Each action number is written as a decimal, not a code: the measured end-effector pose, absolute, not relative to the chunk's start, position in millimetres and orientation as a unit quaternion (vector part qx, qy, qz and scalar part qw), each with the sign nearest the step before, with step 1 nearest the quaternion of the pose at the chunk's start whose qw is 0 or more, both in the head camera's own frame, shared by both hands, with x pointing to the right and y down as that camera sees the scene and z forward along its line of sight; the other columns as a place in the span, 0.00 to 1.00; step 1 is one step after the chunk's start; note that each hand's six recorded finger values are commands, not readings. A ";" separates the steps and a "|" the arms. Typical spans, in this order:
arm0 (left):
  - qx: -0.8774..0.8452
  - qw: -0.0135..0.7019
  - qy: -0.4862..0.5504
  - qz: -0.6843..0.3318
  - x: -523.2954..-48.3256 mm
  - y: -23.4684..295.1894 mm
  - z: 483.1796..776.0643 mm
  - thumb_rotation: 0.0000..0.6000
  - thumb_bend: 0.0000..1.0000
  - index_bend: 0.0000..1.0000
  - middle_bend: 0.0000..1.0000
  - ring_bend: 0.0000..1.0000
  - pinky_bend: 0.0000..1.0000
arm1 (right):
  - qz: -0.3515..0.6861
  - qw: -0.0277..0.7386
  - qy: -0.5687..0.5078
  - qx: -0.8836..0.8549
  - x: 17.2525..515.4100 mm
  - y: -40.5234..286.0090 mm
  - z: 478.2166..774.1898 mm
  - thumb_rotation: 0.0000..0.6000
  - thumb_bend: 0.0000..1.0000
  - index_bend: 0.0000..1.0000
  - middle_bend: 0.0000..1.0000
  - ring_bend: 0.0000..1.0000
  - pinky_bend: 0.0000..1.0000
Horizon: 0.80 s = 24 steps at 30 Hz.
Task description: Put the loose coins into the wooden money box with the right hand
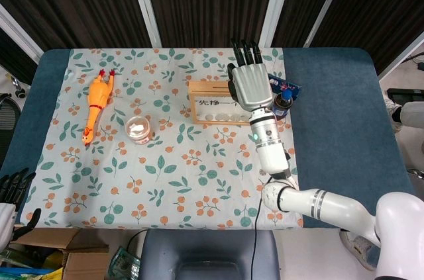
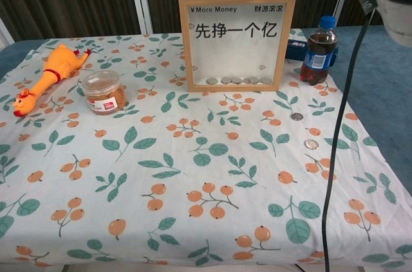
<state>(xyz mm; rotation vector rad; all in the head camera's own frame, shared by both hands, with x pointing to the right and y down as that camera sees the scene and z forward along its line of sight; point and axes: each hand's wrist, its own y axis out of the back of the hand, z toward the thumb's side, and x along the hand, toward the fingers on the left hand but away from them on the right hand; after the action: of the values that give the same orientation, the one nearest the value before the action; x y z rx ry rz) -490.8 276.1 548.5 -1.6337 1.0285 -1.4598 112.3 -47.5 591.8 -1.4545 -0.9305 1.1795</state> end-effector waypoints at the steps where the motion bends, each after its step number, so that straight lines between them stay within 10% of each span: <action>1: -0.631 0.353 0.398 -0.565 -491.3 275.9 548.6 1.00 0.41 0.00 0.00 0.00 0.00 | 0.492 0.498 -0.383 -0.602 112.0 -48.1 595.4 1.00 0.63 0.72 0.15 0.00 0.00; 24: -0.639 0.354 0.388 -0.561 -488.2 272.4 552.9 1.00 0.44 0.00 0.00 0.00 0.00 | 0.552 0.511 -0.316 -0.578 129.9 -51.4 632.9 1.00 0.63 0.69 0.15 0.00 0.00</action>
<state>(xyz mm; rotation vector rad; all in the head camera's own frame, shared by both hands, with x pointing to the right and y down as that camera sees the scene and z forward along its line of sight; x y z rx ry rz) -488.2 272.4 552.9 -1.6535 1.0045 -1.4515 129.9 -51.4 632.9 -1.3899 -0.7597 1.3294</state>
